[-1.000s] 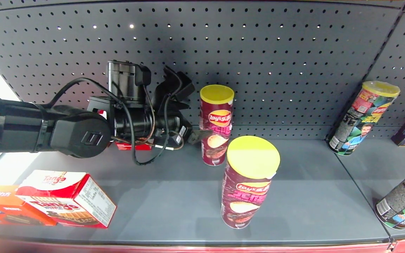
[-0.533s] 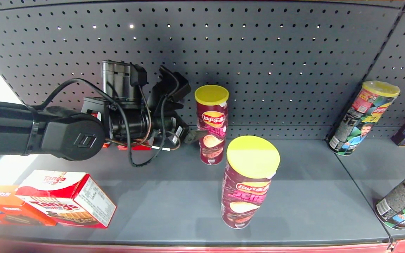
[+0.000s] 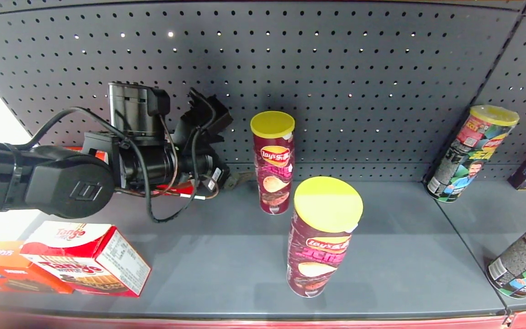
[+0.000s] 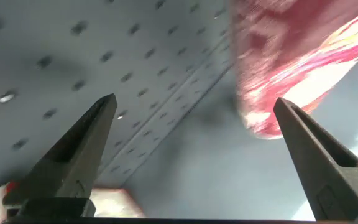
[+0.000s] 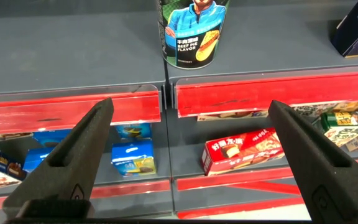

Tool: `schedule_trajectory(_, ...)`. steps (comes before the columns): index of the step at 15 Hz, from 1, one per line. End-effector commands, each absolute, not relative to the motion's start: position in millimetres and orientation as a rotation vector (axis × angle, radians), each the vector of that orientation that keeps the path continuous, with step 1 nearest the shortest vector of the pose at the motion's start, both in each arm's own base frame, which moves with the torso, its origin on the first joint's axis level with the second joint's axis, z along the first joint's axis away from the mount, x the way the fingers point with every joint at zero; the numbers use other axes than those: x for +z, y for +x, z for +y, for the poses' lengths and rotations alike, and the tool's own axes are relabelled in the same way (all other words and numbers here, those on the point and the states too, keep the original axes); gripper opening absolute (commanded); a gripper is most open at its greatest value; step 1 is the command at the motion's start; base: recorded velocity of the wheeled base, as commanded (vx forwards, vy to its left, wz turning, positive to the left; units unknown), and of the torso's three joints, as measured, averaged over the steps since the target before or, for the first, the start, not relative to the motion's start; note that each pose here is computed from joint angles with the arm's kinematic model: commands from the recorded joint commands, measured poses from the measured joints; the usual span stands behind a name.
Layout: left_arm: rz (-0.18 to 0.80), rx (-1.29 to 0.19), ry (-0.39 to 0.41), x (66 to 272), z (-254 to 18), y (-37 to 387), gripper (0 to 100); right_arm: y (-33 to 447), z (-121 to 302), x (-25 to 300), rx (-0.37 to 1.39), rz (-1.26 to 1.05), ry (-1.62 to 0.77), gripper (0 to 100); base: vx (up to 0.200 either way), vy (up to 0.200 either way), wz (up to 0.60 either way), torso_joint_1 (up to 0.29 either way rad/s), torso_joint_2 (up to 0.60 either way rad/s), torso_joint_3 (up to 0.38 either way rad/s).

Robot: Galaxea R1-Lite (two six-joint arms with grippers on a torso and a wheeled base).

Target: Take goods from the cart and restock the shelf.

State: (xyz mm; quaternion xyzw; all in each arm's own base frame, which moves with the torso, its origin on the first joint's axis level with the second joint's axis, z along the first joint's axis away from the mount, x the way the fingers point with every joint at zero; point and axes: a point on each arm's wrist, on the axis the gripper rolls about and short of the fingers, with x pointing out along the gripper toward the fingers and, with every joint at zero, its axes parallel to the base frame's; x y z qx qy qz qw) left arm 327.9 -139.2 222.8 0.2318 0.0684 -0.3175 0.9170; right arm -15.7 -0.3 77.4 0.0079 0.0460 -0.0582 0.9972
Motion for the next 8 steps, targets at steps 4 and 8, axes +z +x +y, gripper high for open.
schedule_trajectory(4, 0.162, -0.597, 0.49, 216.1, -132.8, 330.8, 100, -15.6, -0.3, 77.5, -0.117, 0.093, 0.016, 100, 0.0, 0.0, 0.0, 0.0, 0.0, 0.0)
schedule_trajectory(8, 0.196, -0.549, 0.517, 203.7, -149.9, 335.7, 100, -15.6, -0.3, 77.5, -0.117, 0.093, 0.016, 100, 0.0, 0.0, 0.0, 0.0, 0.0, 0.0)
